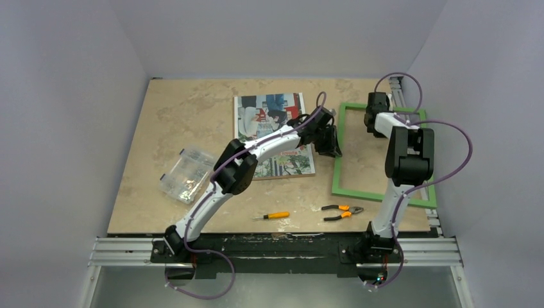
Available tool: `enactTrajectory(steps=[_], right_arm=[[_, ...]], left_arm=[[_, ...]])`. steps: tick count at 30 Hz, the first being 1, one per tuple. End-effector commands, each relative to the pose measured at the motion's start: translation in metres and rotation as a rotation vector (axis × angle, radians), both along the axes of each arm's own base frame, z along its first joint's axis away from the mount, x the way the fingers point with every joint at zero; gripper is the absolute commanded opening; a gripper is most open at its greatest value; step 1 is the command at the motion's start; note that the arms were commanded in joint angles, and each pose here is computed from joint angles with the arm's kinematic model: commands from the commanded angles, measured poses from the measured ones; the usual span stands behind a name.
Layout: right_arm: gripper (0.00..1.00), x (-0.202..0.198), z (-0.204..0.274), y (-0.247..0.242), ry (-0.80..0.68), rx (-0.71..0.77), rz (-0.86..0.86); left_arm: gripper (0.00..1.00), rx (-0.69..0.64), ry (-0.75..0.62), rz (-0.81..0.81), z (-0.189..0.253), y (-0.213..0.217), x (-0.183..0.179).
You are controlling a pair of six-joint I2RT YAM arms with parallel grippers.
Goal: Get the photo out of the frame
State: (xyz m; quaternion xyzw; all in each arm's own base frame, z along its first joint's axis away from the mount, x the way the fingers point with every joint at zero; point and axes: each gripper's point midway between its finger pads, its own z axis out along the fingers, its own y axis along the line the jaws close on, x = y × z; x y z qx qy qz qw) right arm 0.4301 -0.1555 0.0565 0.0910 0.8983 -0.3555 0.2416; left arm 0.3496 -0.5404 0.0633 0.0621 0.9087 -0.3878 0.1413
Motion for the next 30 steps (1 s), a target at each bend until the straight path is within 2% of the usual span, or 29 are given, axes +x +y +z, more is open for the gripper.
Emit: enactTrajectory(steps=[1, 3, 4, 6, 7, 12, 14, 18, 22, 24, 26, 30], right_arm=[[0.00, 0.014, 0.011, 0.009, -0.069, 0.061, 0.038], [0.00, 0.019, 0.006, 0.020, -0.081, 0.126, 0.081], [0.04, 0.019, 0.005, 0.022, -0.080, 0.145, 0.073], [0.17, 0.020, 0.007, 0.033, -0.073, 0.222, 0.058], [0.21, 0.020, 0.007, 0.040, -0.086, 0.269, 0.045], [0.40, 0.021, 0.019, 0.085, -0.132, 0.436, 0.103], [0.47, 0.023, 0.026, 0.116, -0.174, 0.545, 0.174], [0.76, 0.026, 0.035, 0.174, -0.231, 0.722, 0.245], [0.88, 0.022, 0.026, 0.213, -0.250, 0.807, 0.261], [0.89, 0.020, 0.014, 0.226, -0.229, 0.814, 0.243], [0.87, 0.017, 0.000, 0.229, -0.203, 0.758, 0.206], [0.76, 0.010, -0.019, 0.229, -0.176, 0.662, 0.164]], left_arm=[[0.13, -0.149, -0.121, 0.003, 0.071, -0.004, 0.028], [0.17, -0.129, -0.124, 0.035, 0.075, 0.009, 0.036], [0.23, -0.122, -0.125, 0.052, 0.077, 0.016, 0.038], [0.46, -0.096, -0.142, 0.075, 0.078, 0.029, 0.041], [0.53, -0.077, -0.154, 0.079, 0.079, 0.035, 0.041], [0.75, -0.058, -0.192, 0.071, 0.096, 0.053, 0.040], [0.78, -0.076, -0.201, 0.061, 0.107, 0.057, 0.036], [0.78, -0.095, -0.250, 0.059, 0.140, 0.078, 0.028], [0.78, -0.150, -0.240, 0.095, 0.174, 0.118, 0.023], [0.78, -0.176, -0.259, 0.113, 0.199, 0.144, 0.017], [0.78, -0.184, -0.275, 0.102, 0.213, 0.163, 0.006], [0.78, -0.141, -0.348, 0.075, 0.231, 0.198, -0.019]])
